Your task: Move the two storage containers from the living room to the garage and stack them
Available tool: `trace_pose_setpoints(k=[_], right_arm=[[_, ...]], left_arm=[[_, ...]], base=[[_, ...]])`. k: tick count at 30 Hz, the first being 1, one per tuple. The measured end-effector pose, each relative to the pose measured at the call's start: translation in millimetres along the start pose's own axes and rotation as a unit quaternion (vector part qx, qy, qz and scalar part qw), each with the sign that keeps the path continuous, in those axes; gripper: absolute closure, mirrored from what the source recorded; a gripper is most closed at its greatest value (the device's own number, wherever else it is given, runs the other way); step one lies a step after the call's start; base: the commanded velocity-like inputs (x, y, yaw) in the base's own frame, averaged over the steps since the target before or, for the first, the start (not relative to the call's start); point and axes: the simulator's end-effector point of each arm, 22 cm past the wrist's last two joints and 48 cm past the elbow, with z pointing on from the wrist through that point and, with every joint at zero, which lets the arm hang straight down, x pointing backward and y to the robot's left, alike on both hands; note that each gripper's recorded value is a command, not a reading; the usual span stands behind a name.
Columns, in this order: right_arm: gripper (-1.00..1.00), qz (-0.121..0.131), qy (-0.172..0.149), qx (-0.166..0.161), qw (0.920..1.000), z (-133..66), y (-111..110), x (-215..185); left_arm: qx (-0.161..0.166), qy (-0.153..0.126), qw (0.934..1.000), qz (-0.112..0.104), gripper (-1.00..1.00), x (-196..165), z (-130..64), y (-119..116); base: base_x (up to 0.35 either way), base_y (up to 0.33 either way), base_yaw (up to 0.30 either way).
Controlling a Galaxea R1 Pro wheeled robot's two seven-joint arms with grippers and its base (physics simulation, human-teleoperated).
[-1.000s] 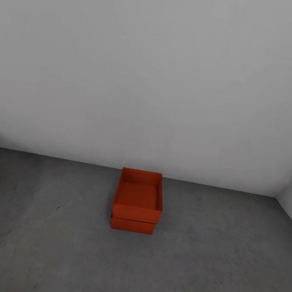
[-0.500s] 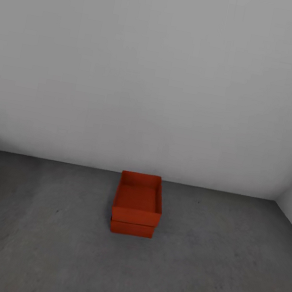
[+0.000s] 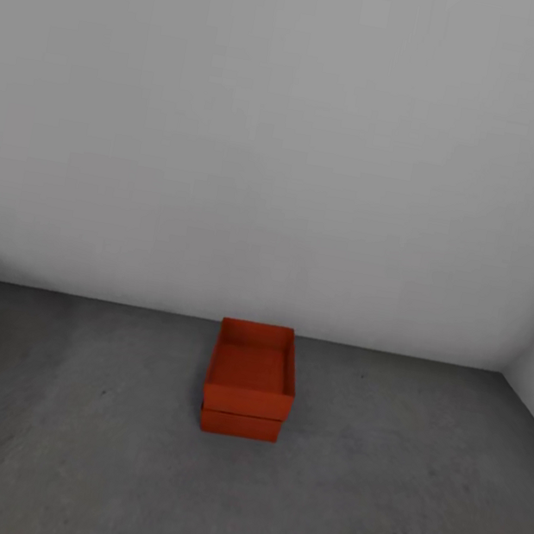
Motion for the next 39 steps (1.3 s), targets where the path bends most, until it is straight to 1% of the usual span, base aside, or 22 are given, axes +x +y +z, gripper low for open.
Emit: trace_pose_setpoints(k=[39], right_arm=[[-1.0,0.0,-0.03,0.002,0.9995,-1.5,-2,-24]], left_arm=[[0.009,-0.029,0.9995,-0.006,-1.0,-23,-6.7,-6]], base=[[0.0,0.0,0.0]])
